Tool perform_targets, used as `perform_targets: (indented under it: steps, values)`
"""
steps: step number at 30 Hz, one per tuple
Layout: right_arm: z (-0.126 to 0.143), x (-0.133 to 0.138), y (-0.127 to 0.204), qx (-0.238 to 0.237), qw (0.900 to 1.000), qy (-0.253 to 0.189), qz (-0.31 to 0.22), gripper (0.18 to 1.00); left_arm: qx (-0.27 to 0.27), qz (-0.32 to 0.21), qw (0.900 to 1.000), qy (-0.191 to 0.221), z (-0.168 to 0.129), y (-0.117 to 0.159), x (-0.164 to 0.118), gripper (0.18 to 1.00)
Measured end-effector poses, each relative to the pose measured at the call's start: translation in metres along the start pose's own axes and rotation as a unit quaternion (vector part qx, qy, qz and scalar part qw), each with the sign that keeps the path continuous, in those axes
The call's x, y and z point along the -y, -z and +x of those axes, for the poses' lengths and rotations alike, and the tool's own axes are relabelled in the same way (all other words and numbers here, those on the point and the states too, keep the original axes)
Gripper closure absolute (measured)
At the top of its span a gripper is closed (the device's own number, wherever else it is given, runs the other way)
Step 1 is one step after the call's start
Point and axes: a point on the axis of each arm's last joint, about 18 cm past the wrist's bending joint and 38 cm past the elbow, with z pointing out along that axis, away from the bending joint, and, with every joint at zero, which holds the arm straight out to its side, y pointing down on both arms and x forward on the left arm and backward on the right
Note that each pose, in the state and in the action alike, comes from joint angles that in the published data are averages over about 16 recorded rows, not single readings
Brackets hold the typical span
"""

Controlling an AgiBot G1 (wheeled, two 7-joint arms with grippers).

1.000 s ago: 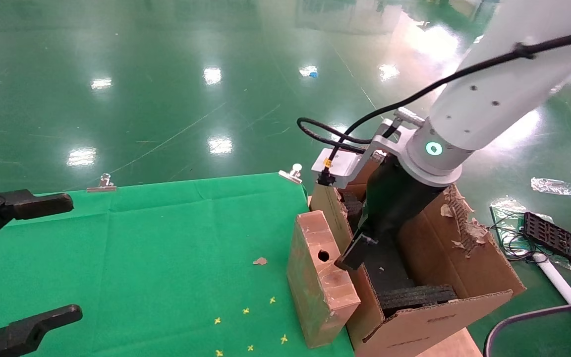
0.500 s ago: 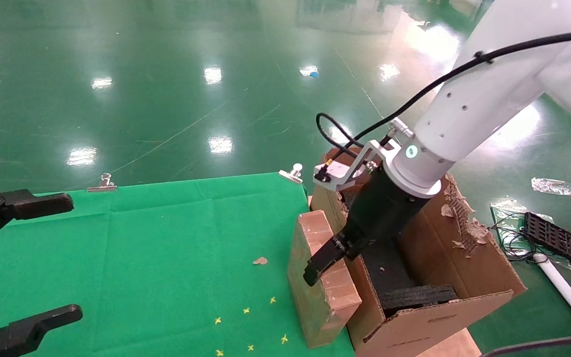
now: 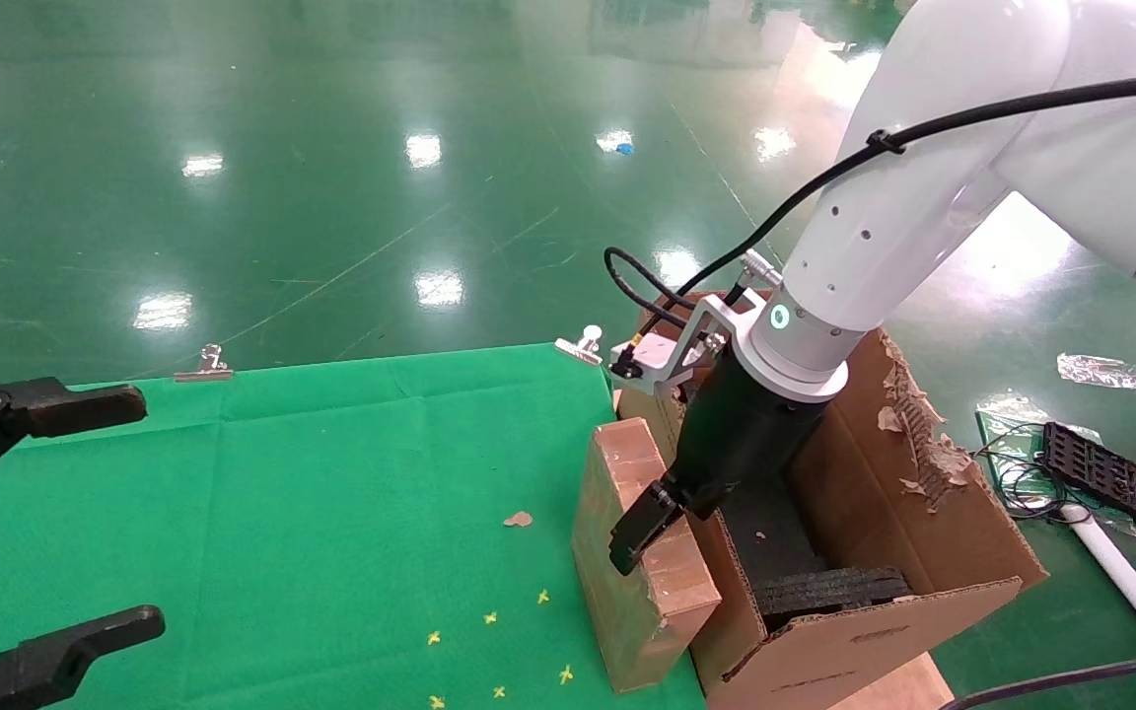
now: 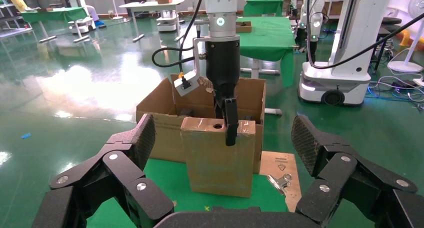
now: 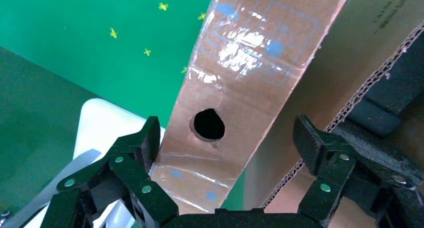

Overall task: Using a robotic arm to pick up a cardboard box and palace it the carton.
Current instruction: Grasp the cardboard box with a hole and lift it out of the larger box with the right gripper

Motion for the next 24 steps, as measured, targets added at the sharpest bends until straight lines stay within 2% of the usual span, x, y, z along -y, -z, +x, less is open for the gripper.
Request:
perform_targets:
  steps: [7, 13, 21, 24]
  values:
    - [-0.0003, -0.0030, -0.0049, -0.006, 1.000, -0.001, -0.009, 0.241, 0.000, 0.000, 1.0000, 0.000, 0.0000, 0.0000, 0.0000, 0.213]
    - [0.0017, -0.0065, -0.0079, -0.009, 1.000, -0.002, -0.016, 0.319, 0.000, 0.000, 1.0000, 0.000, 0.0000, 0.0000, 0.0000, 0.267]
    - [0.0045, -0.0085, -0.0053, -0.015, 1.000, -0.001, -0.015, 0.486, 0.000, 0.000, 1.0000, 0.000, 0.0000, 0.0000, 0.0000, 0.386]
    - [0.0060, -0.0058, 0.0013, -0.016, 1.000, 0.003, -0.001, 0.555, 0.000, 0.000, 1.0000, 0.000, 0.0000, 0.0000, 0.0000, 0.457]
